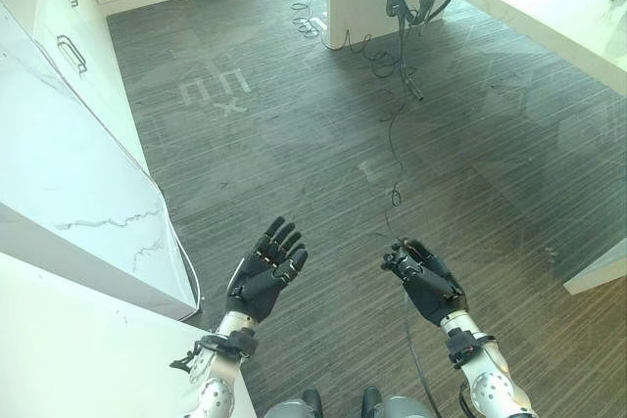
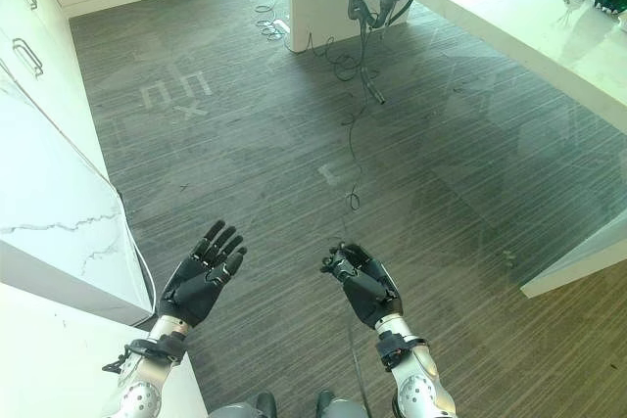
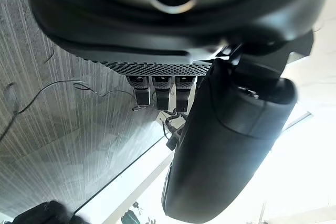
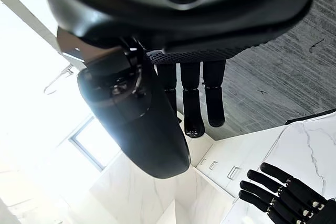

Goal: Place the dishes in the dishwasher.

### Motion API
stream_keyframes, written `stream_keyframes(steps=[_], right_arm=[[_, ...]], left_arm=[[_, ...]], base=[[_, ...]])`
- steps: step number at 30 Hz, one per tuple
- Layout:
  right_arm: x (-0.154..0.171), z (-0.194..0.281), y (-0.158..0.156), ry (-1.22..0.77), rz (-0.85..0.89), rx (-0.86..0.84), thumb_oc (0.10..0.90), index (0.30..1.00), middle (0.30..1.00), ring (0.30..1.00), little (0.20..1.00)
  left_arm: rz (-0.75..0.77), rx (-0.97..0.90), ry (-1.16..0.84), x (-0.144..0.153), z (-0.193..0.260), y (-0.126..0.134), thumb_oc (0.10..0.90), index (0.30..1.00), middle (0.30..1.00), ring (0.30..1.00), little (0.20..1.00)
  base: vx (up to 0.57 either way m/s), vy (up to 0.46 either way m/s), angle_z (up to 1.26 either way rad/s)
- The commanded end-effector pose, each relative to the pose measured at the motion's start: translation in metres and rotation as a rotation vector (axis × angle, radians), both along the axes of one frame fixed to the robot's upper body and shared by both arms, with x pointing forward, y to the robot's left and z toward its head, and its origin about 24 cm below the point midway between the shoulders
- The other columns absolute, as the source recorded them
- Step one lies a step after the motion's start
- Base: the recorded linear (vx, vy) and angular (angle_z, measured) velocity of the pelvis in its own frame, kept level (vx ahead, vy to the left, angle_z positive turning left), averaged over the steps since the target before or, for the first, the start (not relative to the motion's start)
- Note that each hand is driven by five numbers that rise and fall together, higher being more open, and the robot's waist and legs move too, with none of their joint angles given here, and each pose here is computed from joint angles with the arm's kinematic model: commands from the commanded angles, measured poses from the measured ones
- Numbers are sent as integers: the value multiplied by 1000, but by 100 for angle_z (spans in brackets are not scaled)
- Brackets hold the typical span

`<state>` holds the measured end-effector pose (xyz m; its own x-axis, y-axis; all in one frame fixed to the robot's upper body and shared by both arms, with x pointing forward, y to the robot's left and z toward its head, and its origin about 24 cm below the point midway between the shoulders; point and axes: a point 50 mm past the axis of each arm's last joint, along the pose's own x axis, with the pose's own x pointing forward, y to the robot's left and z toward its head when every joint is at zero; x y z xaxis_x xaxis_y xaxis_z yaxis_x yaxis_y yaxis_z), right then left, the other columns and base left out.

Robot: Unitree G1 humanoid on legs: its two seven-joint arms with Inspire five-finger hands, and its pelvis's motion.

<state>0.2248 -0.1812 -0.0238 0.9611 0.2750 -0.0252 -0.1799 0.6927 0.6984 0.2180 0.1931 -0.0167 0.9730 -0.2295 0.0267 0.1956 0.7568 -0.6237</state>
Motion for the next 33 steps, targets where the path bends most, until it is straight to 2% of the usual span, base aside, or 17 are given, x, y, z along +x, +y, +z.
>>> stream_keyframes(steps=[1, 3, 7, 10, 15, 18, 20, 24, 27, 30, 33], right_arm=[[11, 40, -6, -242, -2, 47, 800, 900, 900, 900, 900], [11, 40, -5, -242, 2, 43, 800, 900, 900, 900, 900], [11, 41, -6, -230, -4, 16, 800, 900, 900, 900, 900], [10, 36, -11, -182, -14, -51, 800, 900, 900, 900, 900], [8, 32, -31, -153, -60, -195, 800, 900, 900, 900, 900], [8, 16, -39, -57, -68, -320, 800, 900, 900, 900, 900], [1, 7, -45, -8, -77, -352, 800, 900, 900, 900, 900], [-4, -1, -58, 20, -113, -384, 800, 900, 900, 900, 900], [-5, -8, -61, 63, -190, -399, 800, 900, 900, 900, 900], [-4, -17, -55, 106, -148, -411, 800, 900, 900, 900, 900], [-2, -20, -53, 101, -118, -423, 800, 900, 900, 900, 900]], left_arm=[[-46, 17, -234, 16, 41, -2, 800, 900, 900, 900, 900], [-45, -31, -219, 15, 39, -1, 800, 900, 900, 900, 900], [-15, 34, -180, 16, 37, 1, 800, 900, 900, 900, 900], [48, 173, -110, 18, 30, 6, 800, 900, 900, 900, 900], [39, 361, -89, 23, 24, 15, 800, 900, 900, 900, 900], [24, 579, 23, 20, -1, 21, 800, 900, 900, 900, 900], [14, 662, 79, 11, -16, 25, 800, 900, 900, 900, 900], [14, 749, 108, 5, -24, 31, 800, 900, 900, 900, 900], [-40, 834, 104, 16, -24, 33, 800, 900, 900, 900, 900], [-73, 924, 95, 20, -26, 27, 800, 900, 900, 900, 900], [-55, 926, 99, 25, -23, 28, 800, 900, 900, 900, 900]], base=[[40, -73, 5], [49, -89, 5], [56, -124, 13], [83, -104, 6], [126, -78, 10], [309, 247, 16], [468, 355, -6], [536, 469, -29], [551, 453, -34], [276, 278, 34], [277, 9, -26]])
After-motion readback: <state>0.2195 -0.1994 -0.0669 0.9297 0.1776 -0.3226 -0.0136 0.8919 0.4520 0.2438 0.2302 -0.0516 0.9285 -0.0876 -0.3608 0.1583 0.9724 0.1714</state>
